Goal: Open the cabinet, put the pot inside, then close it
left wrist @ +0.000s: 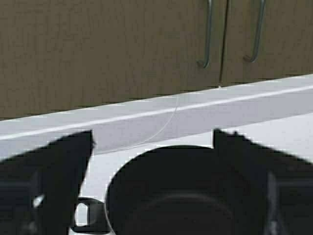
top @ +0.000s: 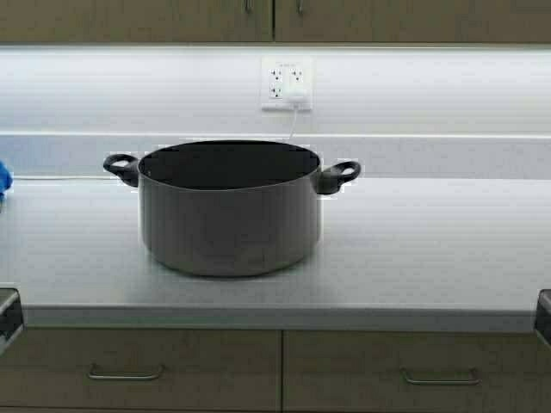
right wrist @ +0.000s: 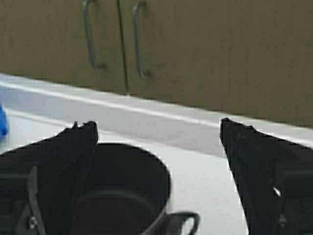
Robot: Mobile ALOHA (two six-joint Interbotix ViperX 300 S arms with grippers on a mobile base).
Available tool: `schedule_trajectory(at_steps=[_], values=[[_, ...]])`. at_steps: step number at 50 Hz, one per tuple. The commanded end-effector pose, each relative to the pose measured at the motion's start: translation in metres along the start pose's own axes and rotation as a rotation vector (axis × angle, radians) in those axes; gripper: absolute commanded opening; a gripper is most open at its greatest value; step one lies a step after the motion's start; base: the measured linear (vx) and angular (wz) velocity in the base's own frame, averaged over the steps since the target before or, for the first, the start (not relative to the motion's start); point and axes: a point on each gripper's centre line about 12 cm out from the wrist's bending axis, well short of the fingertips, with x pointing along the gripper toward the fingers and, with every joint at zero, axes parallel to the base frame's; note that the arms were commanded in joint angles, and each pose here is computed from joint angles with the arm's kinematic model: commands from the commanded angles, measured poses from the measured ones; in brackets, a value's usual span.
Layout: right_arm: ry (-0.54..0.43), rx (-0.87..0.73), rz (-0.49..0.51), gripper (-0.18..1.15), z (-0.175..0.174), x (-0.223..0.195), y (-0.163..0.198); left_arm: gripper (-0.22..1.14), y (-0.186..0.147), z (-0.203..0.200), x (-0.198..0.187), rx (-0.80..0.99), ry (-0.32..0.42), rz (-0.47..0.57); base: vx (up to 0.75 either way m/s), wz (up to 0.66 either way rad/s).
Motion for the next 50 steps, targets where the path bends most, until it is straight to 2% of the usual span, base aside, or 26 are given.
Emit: schedule_trajectory(at_steps=[1, 6, 13, 20, 25, 31, 37, 50], values=[[-0.031, 0.007, 0.056, 1.04, 0.009, 0.025, 0.016, 1.02, -0.012, 0.005, 0.02, 0.024, -0.019, -0.049, 0.07, 0.04], [-0.027, -0.005, 0.07, 1.04, 0.006, 0.045, 0.024, 1.02, -0.025, -0.001, 0.034, 0.02, -0.036, -0.095, 0.07, 0.05], [-0.077, -0.027, 0.074, 1.04, 0.007, 0.072, 0.045, 1.02, -0.045, -0.023, 0.057, -0.009, -0.016, -0.141, 0.05, 0.03], [-0.131, -0.03, -0.039, 1.04, 0.004, 0.101, 0.06, 1.02, -0.054, -0.036, 0.085, -0.025, -0.061, -0.094, 0.03, 0.01], [-0.124, -0.042, -0.145, 1.04, 0.002, 0.129, 0.064, 1.02, -0.064, -0.037, 0.112, -0.038, -0.106, -0.041, 0.01, 0.01], [-0.111, 0.031, -0.233, 1.04, 0.005, 0.167, 0.062, 1.02, -0.073, -0.032, 0.151, -0.104, -0.155, 0.019, 0.0, 0.0], [-0.123, 0.052, -0.259, 1.04, 0.009, 0.194, 0.058, 1.02, -0.082, -0.026, 0.191, -0.124, -0.192, 0.029, 0.0, 0.0], [-0.1, 0.079, -0.303, 1.04, 0.004, 0.234, 0.036, 1.02, -0.096, -0.03, 0.248, -0.135, -0.229, 0.05, 0.0, 0.0]])
